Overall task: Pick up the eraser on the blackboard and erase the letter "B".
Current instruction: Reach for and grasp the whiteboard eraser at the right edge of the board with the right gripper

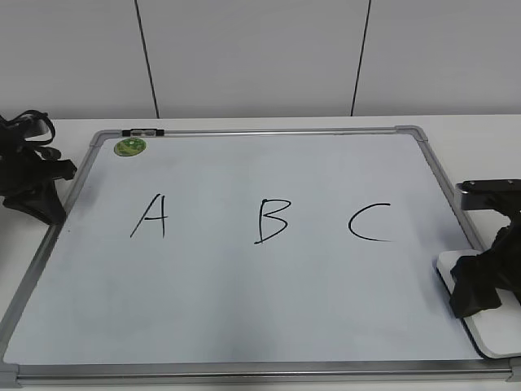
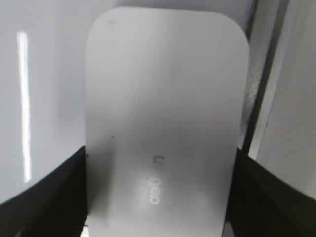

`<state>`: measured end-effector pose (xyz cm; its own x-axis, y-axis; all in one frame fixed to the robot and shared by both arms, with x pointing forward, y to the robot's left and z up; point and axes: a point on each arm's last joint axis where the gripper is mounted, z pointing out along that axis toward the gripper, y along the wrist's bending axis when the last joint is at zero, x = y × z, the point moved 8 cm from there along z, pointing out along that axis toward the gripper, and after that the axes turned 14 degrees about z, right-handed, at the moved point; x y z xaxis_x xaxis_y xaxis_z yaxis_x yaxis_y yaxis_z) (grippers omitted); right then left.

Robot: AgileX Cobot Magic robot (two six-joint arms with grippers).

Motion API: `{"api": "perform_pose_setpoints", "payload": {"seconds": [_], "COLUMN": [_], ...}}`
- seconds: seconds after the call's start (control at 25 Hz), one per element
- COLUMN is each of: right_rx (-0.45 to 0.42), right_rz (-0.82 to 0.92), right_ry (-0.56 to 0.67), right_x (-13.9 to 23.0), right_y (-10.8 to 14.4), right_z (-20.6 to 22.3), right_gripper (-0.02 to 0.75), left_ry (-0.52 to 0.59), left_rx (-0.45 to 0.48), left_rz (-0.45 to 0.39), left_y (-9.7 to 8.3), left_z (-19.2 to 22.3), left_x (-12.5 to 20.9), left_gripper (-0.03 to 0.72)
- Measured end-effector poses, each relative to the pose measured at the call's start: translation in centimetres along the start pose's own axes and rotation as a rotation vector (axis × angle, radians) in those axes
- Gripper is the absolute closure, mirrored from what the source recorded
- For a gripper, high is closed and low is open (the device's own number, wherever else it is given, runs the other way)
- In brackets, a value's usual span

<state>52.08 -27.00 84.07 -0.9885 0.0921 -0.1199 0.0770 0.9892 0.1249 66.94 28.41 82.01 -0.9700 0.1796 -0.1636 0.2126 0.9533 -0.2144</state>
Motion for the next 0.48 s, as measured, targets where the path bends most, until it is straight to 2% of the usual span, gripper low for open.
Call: {"api": "perform_pose_setpoints", "payload": {"seconds": [0.48], "right_rx": [-0.019], "right_rz": [-0.019], "right_ry": [0.053], "right_x": [-1.6], "right_y": [1.0], "right_z": [-2.4], "right_gripper": [0.192], "left_ry": [0.0], "left_rx": [0.0], "left_rz": [0.0], "left_y": [0.0], "left_z": [0.0], "left_x": [0.0], "left_gripper": [0.666]}}
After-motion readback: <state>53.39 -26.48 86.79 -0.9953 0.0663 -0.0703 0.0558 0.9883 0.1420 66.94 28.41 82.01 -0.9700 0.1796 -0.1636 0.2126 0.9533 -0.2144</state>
